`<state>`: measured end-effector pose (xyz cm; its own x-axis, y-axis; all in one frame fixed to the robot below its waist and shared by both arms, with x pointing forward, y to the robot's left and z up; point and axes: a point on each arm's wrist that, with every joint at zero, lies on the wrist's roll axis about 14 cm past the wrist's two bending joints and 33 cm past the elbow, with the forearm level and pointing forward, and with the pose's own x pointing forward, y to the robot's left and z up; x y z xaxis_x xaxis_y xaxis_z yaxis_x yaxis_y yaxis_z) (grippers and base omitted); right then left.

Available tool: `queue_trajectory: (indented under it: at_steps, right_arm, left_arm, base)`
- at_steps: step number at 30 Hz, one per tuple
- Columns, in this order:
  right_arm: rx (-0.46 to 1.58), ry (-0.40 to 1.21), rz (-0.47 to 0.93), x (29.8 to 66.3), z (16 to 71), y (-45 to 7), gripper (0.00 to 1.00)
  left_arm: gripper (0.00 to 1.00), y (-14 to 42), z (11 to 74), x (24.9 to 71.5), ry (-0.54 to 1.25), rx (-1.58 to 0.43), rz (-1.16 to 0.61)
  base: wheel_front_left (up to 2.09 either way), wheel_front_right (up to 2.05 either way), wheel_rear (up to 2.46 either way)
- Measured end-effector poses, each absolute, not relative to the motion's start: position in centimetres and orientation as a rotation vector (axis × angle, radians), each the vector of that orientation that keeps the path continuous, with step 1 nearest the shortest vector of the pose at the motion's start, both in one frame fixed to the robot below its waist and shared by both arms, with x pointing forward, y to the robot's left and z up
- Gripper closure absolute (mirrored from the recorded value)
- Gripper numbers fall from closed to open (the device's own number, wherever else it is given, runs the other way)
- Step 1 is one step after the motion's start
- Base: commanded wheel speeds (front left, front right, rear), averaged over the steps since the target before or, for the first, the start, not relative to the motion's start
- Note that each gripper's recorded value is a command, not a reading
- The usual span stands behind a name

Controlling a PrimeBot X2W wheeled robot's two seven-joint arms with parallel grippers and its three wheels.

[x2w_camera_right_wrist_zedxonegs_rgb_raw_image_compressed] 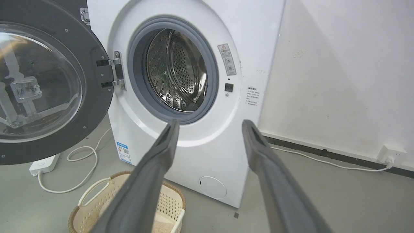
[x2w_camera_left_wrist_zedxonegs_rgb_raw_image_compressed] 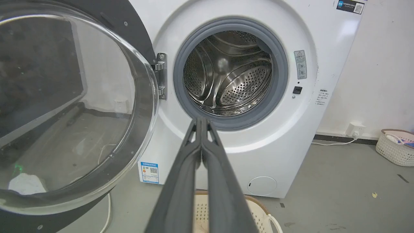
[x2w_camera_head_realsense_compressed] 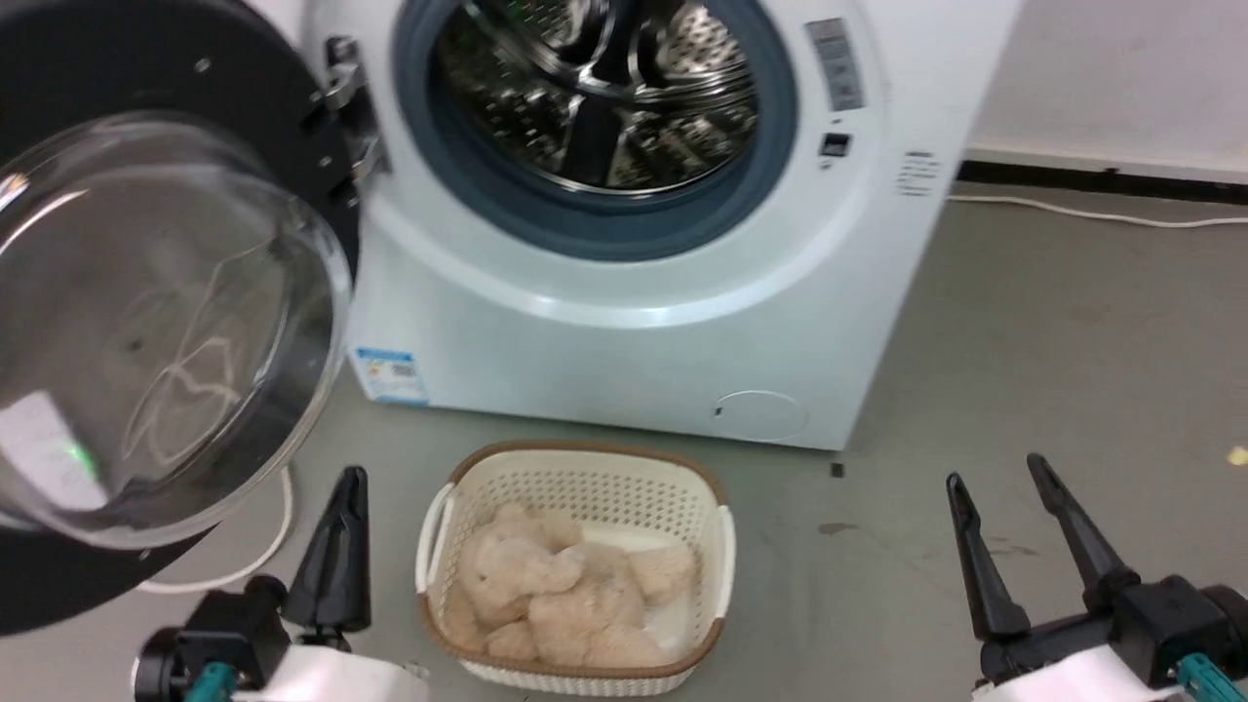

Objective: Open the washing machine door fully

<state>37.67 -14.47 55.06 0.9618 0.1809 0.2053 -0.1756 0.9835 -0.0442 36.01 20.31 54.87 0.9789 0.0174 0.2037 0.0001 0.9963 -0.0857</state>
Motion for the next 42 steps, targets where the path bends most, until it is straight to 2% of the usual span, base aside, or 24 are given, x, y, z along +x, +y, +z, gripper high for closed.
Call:
queue_trajectory:
  at_steps: [1,11,33,34,42]
  right_arm:
    - [-0.023,-0.211,0.155,36.9,55.1,-15.3,0.00]
    - [-0.024,-0.207,0.076,34.7,55.1,-17.9,0.00]
    - [-0.010,-0.169,0.079,34.8,53.8,-17.8,0.00]
    - [-0.008,-0.167,0.080,34.9,53.8,-17.8,1.00]
    - [-0.009,-0.164,0.080,34.9,53.7,-17.8,1.00]
  left_arm:
    - [0.00,19.3,54.6,35.9,-0.199,-0.093,-0.006]
    - [0.00,15.3,52.4,34.6,-0.131,-0.102,-0.064]
    - [0.00,16.5,51.2,34.6,-0.094,-0.078,-0.018]
    - [1.00,16.5,51.2,34.6,-0.092,-0.076,-0.019]
    - [1.00,16.3,51.1,34.6,-0.088,-0.082,-0.021]
  base:
    - [0.00,0.00,0.00]
    - [0.00,0.00,0.00]
    - [0.00,0.00,0.00]
    - [0.00,0.00,0.00]
    - [0.00,0.00,0.00]
